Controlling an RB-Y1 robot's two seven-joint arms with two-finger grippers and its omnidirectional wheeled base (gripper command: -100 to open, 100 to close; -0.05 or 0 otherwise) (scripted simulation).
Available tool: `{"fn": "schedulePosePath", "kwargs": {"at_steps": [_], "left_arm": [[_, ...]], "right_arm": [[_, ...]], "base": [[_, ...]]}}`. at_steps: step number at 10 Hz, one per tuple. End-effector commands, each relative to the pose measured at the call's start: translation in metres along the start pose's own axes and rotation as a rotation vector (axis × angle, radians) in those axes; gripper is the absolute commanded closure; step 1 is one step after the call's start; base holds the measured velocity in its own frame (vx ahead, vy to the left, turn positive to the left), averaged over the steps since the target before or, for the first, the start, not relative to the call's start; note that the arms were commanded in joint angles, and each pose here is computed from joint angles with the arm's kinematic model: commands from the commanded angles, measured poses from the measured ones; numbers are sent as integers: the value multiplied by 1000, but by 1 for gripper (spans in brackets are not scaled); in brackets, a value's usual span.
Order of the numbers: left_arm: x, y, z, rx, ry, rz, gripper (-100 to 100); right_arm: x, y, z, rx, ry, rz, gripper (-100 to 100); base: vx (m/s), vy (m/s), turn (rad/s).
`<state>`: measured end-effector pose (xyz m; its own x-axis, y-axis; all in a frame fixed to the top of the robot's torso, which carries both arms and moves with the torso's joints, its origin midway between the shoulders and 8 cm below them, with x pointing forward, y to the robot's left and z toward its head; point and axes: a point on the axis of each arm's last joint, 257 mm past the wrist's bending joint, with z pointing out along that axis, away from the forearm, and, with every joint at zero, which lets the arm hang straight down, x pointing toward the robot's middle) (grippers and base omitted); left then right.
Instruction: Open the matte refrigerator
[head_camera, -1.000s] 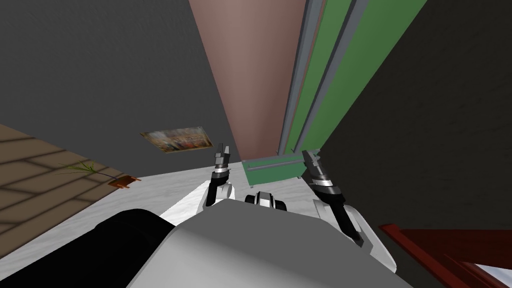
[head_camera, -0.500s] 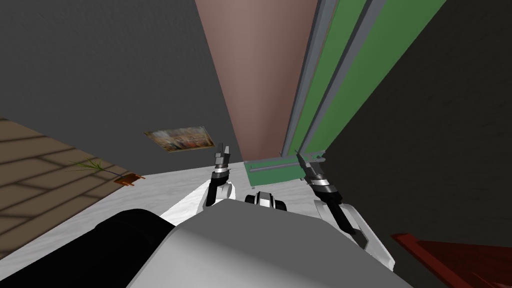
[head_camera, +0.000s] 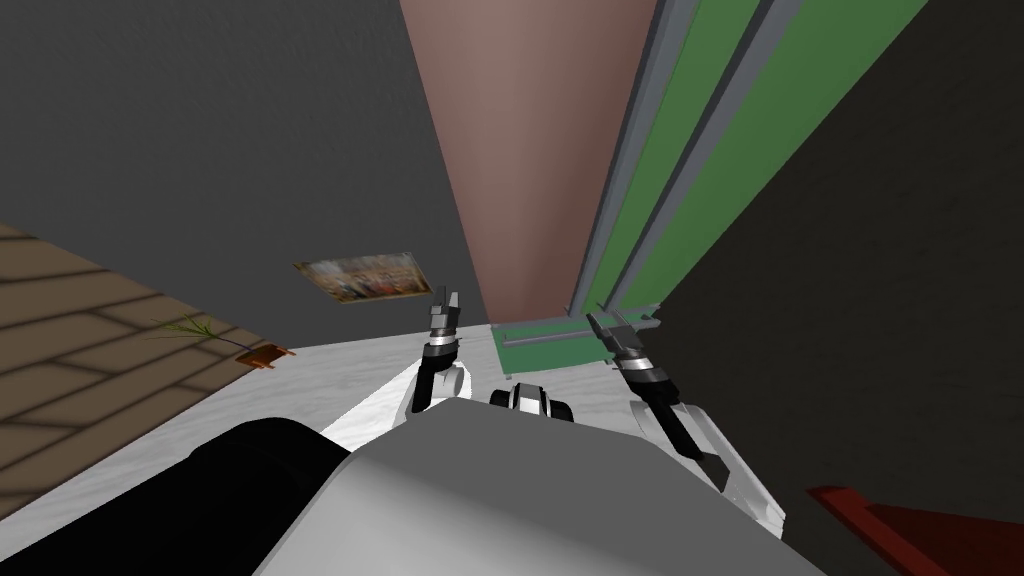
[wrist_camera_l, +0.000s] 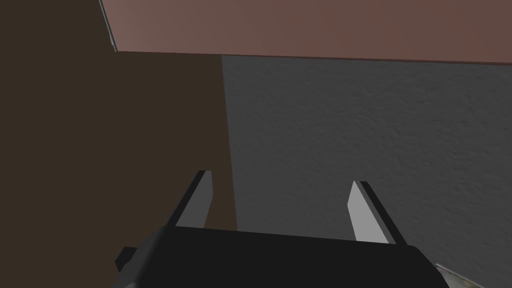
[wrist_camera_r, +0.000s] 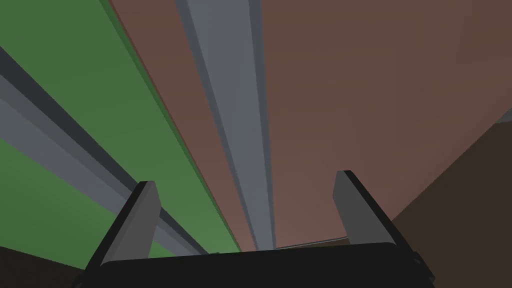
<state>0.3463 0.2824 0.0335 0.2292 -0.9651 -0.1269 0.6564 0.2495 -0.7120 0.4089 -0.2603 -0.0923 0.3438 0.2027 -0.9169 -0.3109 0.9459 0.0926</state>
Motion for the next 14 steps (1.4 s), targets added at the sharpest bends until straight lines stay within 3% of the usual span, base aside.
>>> {"fn": "schedulePosePath", "kwargs": {"at_steps": [1, 2, 9, 14], "left_arm": [[0, 0, 0, 0, 0, 0, 0], [0, 0, 0, 0, 0, 0, 0], [0, 0, 0, 0, 0, 0, 0], [0, 0, 0, 0, 0, 0, 0]], "right_arm": [[23, -11, -2, -9, 70, -147, -100], [23, -11, -2, -10, 70, -151, -100], [83, -56, -20, -67, 270, -566, -100], [110, -88, -34, -117, 377, -801, -100]], "base": [[39, 41, 50], [24, 34, 13], [33, 42, 38], [31, 34, 33]]}}
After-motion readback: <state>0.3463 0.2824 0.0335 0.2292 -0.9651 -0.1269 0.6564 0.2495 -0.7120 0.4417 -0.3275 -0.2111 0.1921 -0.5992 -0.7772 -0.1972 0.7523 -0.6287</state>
